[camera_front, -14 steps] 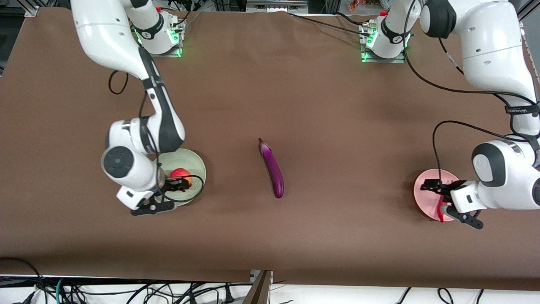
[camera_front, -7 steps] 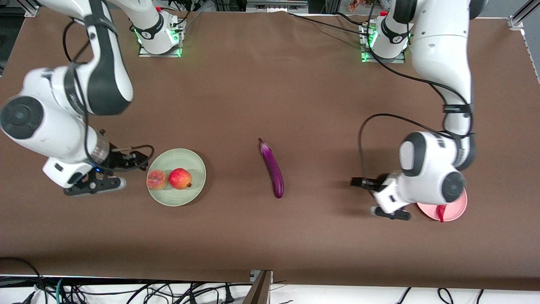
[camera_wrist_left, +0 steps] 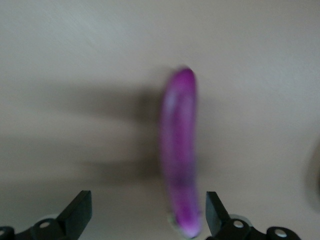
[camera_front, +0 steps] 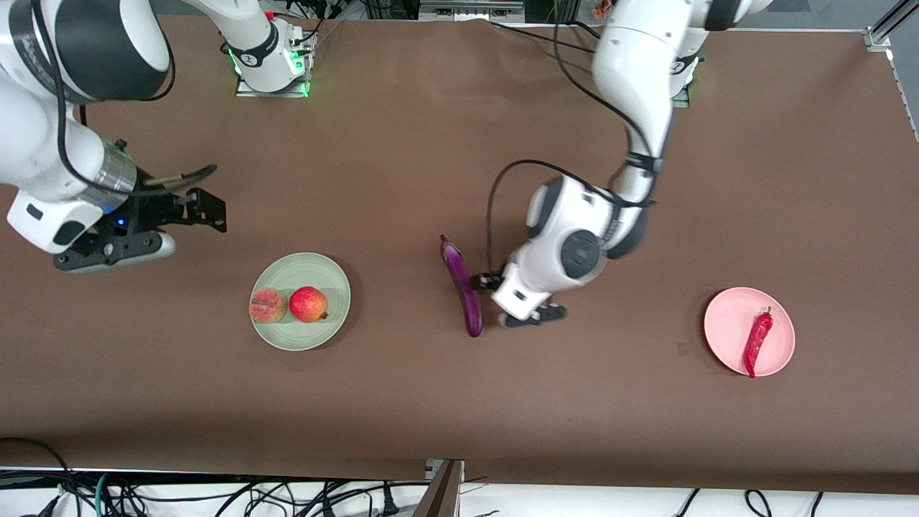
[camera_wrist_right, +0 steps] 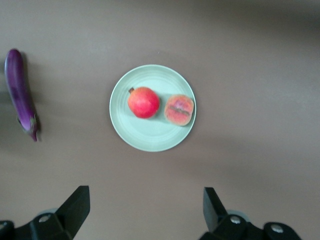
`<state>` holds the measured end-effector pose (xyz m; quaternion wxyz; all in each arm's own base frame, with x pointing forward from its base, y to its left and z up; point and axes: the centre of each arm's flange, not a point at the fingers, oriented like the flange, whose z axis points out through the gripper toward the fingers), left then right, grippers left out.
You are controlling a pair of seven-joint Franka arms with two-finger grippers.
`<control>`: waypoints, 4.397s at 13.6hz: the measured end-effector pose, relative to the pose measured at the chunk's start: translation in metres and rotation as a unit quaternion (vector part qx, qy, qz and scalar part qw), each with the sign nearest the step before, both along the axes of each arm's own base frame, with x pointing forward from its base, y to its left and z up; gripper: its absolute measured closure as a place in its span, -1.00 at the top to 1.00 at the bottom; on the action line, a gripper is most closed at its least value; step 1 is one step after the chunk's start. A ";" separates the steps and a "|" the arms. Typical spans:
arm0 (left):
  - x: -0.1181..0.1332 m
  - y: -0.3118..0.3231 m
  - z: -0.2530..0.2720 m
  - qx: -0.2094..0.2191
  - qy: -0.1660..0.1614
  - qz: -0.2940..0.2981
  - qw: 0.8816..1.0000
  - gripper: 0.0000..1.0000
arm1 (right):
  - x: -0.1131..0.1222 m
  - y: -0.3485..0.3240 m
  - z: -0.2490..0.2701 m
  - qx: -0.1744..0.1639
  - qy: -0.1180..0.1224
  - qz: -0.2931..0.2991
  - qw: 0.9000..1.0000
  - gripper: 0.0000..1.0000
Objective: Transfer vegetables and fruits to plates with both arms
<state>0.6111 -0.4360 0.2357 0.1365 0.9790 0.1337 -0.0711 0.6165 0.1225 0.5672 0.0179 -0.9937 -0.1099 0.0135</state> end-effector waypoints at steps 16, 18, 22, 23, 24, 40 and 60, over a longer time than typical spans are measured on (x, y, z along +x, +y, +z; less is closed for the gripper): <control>-0.005 -0.008 -0.053 0.033 -0.042 0.007 0.999 -0.22 | -0.062 -0.106 0.031 -0.068 0.040 -0.040 0.996 1.00; 0.036 0.057 -0.031 0.030 -0.032 -0.032 0.999 -0.22 | -0.062 -0.106 0.031 -0.067 0.040 -0.040 0.996 1.00; 0.109 0.263 0.027 -0.020 -0.017 -0.146 0.989 -0.31 | -0.060 -0.111 0.027 -0.067 0.044 -0.044 0.996 1.00; 0.116 0.315 0.033 -0.034 -0.021 -0.182 0.983 -0.31 | -0.060 -0.114 0.025 -0.067 0.045 -0.047 0.996 1.00; 0.119 0.362 0.033 -0.040 -0.025 -0.222 0.974 -0.31 | -0.059 -0.115 0.024 -0.067 0.047 -0.048 0.995 1.00; 0.114 0.580 -0.042 0.031 -0.076 -0.426 0.901 -0.26 | -0.057 -0.119 0.024 -0.050 0.044 -0.052 0.996 1.00; -0.017 0.395 0.395 0.125 0.001 -0.288 0.950 1.00 | -0.056 -0.124 0.027 -0.042 0.039 -0.058 0.997 1.00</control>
